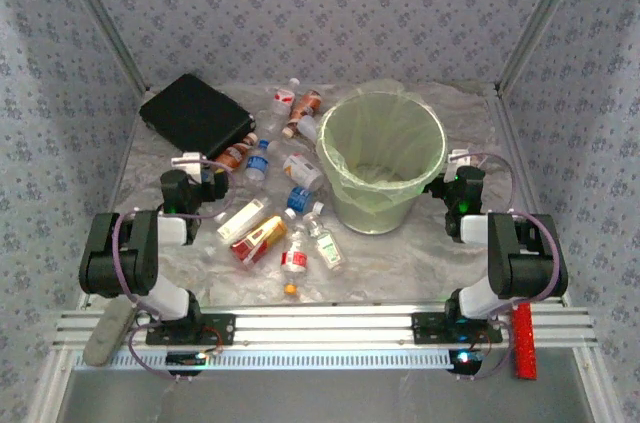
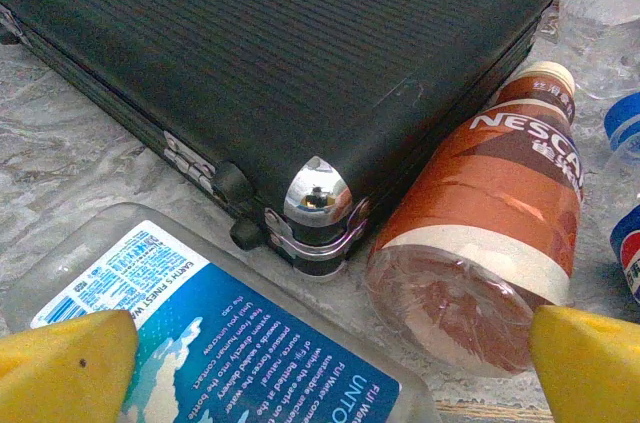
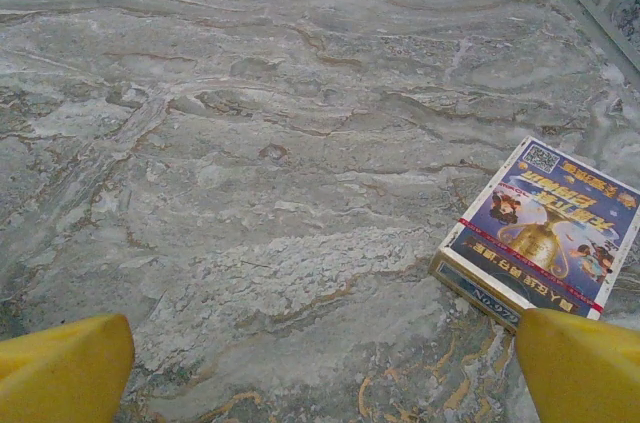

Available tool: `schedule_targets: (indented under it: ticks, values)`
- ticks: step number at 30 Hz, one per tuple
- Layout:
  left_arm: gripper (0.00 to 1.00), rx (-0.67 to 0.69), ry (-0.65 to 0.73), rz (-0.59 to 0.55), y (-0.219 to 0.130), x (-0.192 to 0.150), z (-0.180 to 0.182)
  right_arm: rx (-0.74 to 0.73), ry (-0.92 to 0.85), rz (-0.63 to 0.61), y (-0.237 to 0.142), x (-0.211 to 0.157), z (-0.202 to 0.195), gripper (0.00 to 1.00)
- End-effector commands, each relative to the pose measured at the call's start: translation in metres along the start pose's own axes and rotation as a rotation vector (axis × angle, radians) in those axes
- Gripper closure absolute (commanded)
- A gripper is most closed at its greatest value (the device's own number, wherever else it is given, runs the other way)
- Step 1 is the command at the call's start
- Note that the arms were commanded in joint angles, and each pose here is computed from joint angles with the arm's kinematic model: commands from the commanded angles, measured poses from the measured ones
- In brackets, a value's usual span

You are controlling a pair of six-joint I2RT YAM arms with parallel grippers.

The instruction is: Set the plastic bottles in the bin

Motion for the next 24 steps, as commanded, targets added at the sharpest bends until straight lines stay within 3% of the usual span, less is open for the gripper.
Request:
schedule_targets:
  ticks: [1,24]
  values:
    - [0.00,-0.004,-0.002,-0.025,0.0026,0.0094,0.0022,0.007,0.004,-0.006,0.0006,-0.0017,0.0013,0.00]
    - [0.00,0.033,-0.010,-0.014,0.0034,0.0085,0.0052,-0.007,0.015,-0.003,0.0016,-0.0003,-0.0013,0.00]
Point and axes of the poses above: each hand's point on the last joint's axis, 136 mm out from that joint toward the fingers, its own y axis out along the fingers, its own z axis along the line the jaws close on, x = y × z, the point moved 5 cm from there along -y, back along the fingers, and after that the axes turned 9 degrees about y, right-handed, at the moved point
